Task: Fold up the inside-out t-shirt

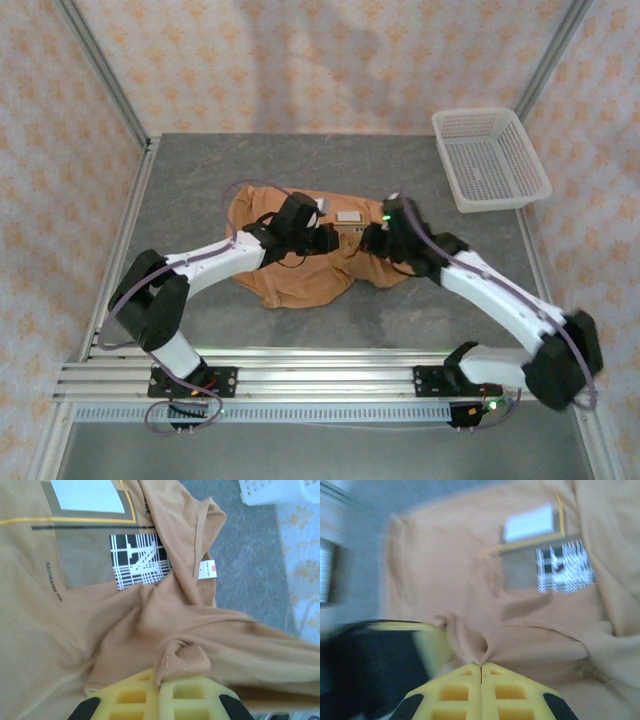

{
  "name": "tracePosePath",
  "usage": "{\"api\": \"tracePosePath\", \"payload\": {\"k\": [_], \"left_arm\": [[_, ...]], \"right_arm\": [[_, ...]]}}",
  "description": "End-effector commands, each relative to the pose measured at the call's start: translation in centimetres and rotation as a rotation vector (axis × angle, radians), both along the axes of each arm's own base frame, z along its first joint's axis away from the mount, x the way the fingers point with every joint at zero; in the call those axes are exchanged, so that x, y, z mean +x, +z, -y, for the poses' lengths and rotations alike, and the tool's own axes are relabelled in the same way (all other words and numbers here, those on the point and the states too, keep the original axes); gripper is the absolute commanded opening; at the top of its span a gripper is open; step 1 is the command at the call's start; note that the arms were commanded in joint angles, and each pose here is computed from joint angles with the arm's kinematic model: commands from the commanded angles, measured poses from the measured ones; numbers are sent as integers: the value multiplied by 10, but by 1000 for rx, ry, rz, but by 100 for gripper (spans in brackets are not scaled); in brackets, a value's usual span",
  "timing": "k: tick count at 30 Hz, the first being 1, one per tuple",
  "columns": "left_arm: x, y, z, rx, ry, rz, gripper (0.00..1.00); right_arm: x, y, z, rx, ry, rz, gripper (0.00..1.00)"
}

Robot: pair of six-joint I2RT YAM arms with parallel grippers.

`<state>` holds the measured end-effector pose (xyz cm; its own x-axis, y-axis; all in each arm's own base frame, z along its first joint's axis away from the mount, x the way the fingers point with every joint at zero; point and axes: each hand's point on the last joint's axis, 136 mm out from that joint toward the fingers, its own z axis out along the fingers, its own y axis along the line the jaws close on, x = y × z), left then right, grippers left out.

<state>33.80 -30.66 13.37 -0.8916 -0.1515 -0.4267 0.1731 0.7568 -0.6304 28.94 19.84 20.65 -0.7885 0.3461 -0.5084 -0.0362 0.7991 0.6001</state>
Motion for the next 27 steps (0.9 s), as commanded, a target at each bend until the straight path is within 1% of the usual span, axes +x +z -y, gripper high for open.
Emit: {"api": "tracePosePath", "payload": {"k": [1,3,5,6,8,10,11,13,15,18,20,22,24,27], "left_arm": [[17,11,9,-42,-7,36,0],[20,14,17,-80,-11,34,0],[22,13,20,-99,-8,28,0],[22,13,22,-106,-10,26,0],[23,11,23,-117,-8,21,0],[22,10,26,-129,-8,18,0],[21,10,28,-131,-12,16,0],[19,7,31,-129,-23,9,0],[18,5,32,-126,-27,7,0],[16,3,29,-113,-20,7,0],[14,3,27,-106,-20,8,0],[13,4,25,-104,-18,11,0],[12,3,24,-102,-18,10,0],[9,3,24,-98,-20,8,0]], "right_arm": [[-11,19,8,230,50,5,0],[-10,10,15,344,53,-16,0],[-9,-7,23,408,38,-46,0],[-7,-23,31,420,0,-72,0],[-2,-56,49,369,-89,-128,0],[-2,-83,62,256,-141,-184,0],[-1,-90,66,219,-153,-205,0],[-1,-89,58,187,-127,-208,0],[-3,-78,42,142,-82,-180,5],[-4,-67,20,95,-43,-150,5],[1,-67,12,76,-52,-142,4],[8,-76,6,61,-76,-180,3],[17,-85,0,75,-115,-218,2],[27,-95,-12,100,-159,-256,6]]}}
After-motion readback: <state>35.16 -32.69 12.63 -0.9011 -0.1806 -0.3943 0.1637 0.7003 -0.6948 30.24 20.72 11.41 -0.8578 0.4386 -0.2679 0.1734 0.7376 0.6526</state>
